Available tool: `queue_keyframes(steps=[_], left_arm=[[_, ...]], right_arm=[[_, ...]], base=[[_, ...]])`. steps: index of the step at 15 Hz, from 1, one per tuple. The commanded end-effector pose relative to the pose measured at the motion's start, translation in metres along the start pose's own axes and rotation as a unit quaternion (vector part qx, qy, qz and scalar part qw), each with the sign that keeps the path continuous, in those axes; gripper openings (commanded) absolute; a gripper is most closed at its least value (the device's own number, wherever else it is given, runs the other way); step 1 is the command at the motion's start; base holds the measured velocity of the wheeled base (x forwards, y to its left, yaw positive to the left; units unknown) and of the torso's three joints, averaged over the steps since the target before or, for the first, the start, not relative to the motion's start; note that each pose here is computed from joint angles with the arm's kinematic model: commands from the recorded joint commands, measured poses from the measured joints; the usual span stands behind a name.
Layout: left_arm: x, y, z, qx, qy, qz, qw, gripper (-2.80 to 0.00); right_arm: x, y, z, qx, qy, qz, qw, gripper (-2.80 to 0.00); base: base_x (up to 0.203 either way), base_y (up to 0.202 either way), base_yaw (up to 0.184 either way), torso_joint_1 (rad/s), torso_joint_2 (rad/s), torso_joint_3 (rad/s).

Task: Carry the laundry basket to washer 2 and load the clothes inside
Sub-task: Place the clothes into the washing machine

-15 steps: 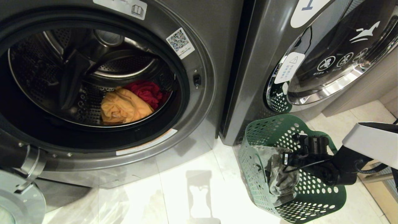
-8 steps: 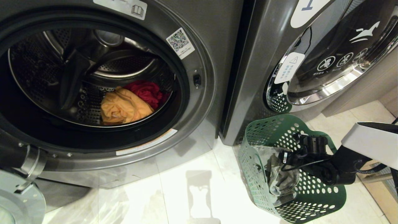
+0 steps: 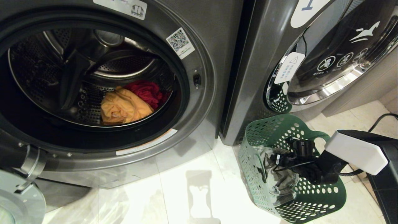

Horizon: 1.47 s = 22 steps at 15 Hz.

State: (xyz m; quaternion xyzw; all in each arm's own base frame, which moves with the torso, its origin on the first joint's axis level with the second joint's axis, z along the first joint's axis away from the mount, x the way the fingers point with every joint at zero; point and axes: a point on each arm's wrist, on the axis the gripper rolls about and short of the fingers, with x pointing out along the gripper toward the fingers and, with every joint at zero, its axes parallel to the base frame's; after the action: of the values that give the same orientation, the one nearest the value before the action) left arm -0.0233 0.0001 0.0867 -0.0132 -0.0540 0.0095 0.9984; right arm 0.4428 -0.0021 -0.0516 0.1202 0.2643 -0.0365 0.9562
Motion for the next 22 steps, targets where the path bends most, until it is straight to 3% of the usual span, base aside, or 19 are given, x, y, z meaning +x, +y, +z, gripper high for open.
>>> queue_keyframes(steps=[1, 2, 9, 13, 18, 22], left_arm=[[0.002, 0.0, -0.011, 0.0, 0.019, 0.001, 0.9998, -2.8], [0.002, 0.0, -0.011, 0.0, 0.019, 0.0, 0.9998, -2.8], [0.002, 0.0, -0.011, 0.0, 0.019, 0.001, 0.9998, -2.8], [0.002, 0.0, -0.011, 0.0, 0.019, 0.001, 0.9998, -2.8], [0.002, 0.0, -0.011, 0.0, 0.019, 0.001, 0.9998, -2.8], [0.002, 0.0, -0.011, 0.0, 0.019, 0.001, 0.9998, -2.8]], right_arm=[[0.014, -0.002, -0.007, -0.001, 0.007, -0.003, 1.0, 0.0], [0.016, -0.002, -0.006, -0.002, 0.01, -0.003, 1.0, -2.8], [0.017, 0.001, 0.001, 0.0, 0.011, -0.003, 1.0, -2.8], [-0.017, 0.006, 0.019, 0.0, 0.009, -0.004, 1.0, -2.8], [-0.144, 0.025, 0.066, -0.006, -0.033, 0.016, 0.999, -2.8], [-0.269, 0.041, 0.082, -0.019, -0.094, 0.034, 0.995, -2.8]], base=[[0.0, 0.0, 0.0, 0.0, 0.0, 0.0], [0.0, 0.0, 0.0, 0.0, 0.0, 0.0], [0.0, 0.0, 0.0, 0.0, 0.0, 0.0], [0.0, 0.0, 0.0, 0.0, 0.0, 0.0], [0.0, 0.0, 0.0, 0.0, 0.0, 0.0], [0.0, 0.0, 0.0, 0.0, 0.0, 0.0]])
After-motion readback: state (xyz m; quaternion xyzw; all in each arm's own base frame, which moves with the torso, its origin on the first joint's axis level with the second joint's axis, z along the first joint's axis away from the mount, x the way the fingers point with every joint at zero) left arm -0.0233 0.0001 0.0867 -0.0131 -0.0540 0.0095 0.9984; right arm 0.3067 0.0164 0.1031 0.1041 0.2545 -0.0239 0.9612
